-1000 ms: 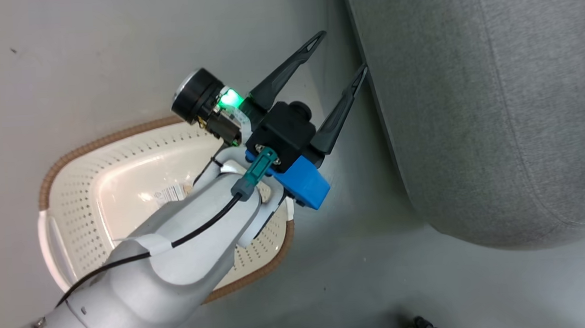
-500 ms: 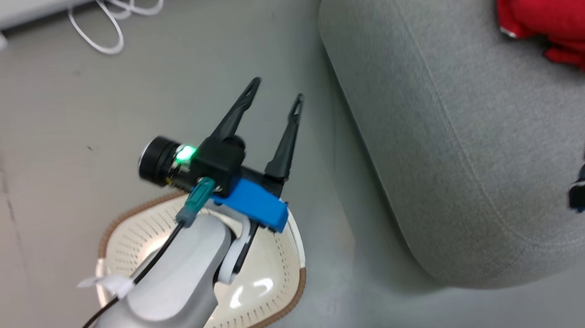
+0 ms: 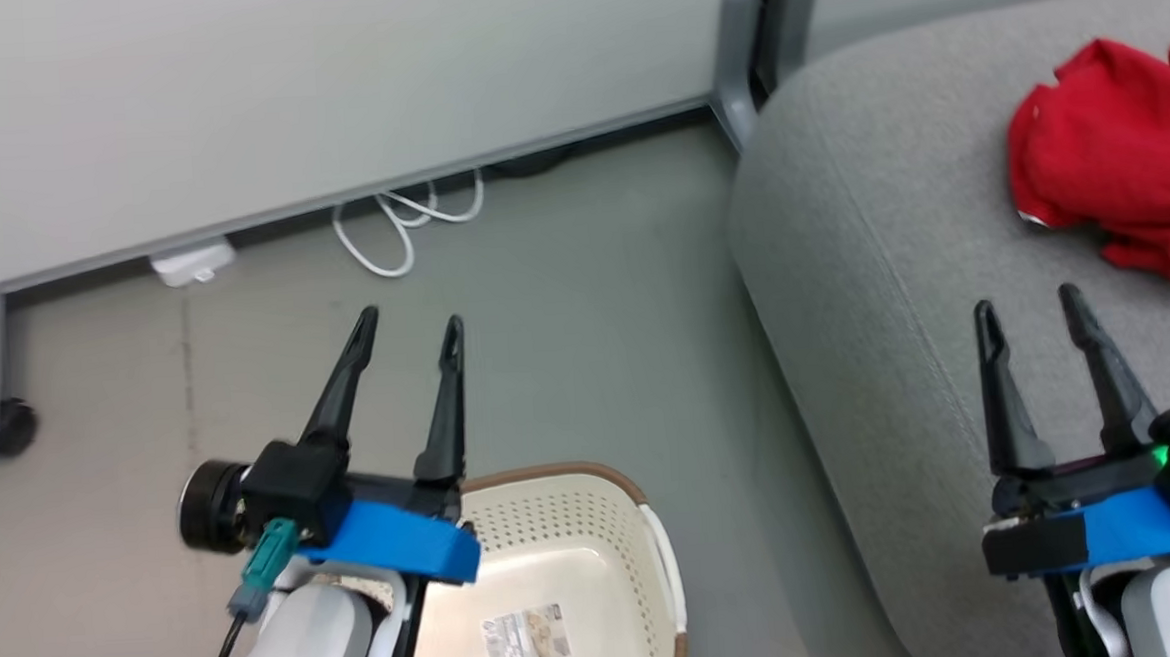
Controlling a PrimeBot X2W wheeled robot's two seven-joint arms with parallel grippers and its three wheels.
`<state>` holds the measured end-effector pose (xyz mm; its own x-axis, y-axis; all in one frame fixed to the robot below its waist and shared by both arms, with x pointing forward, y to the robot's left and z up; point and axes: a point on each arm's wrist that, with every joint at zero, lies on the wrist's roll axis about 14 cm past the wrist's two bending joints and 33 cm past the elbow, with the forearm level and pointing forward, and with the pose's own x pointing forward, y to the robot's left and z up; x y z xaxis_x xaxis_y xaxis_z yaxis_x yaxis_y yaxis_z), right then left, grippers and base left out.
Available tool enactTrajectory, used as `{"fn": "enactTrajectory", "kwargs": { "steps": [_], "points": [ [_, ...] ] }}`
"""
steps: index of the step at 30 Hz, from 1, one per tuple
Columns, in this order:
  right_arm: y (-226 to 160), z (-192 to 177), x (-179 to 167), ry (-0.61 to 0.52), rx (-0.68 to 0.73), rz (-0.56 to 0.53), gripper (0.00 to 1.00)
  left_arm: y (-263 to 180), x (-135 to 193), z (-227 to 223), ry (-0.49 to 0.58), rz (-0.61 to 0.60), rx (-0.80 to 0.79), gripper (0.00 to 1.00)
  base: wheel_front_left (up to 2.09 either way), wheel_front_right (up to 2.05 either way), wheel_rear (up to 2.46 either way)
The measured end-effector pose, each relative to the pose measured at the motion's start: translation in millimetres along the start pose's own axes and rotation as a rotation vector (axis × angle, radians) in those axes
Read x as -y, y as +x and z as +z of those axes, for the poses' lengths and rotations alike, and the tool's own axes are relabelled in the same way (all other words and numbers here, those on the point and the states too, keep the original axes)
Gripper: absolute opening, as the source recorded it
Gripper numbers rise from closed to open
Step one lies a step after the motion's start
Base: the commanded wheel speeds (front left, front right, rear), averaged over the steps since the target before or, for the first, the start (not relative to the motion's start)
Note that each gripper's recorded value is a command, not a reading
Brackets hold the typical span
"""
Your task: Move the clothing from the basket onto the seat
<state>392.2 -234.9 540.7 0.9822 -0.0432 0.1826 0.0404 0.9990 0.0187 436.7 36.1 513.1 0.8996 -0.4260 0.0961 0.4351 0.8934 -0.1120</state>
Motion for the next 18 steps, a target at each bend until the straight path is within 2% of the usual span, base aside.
{"fn": "enactTrajectory", "kwargs": {
  "steps": [10, 18],
  "points": [
    [-9, -5, -39, 0.064, -0.014, 0.085, 1.0, -65, -61, 20, 0.011, 0.231, 0.048, 1.0, 0.0, 0.0, 0.0],
    [-18, -11, -57, 0.098, -0.038, 0.117, 1.0, -104, -80, 26, 0.025, 0.331, 0.067, 1.0, 0.0, 0.0, 0.0]
  ]
}}
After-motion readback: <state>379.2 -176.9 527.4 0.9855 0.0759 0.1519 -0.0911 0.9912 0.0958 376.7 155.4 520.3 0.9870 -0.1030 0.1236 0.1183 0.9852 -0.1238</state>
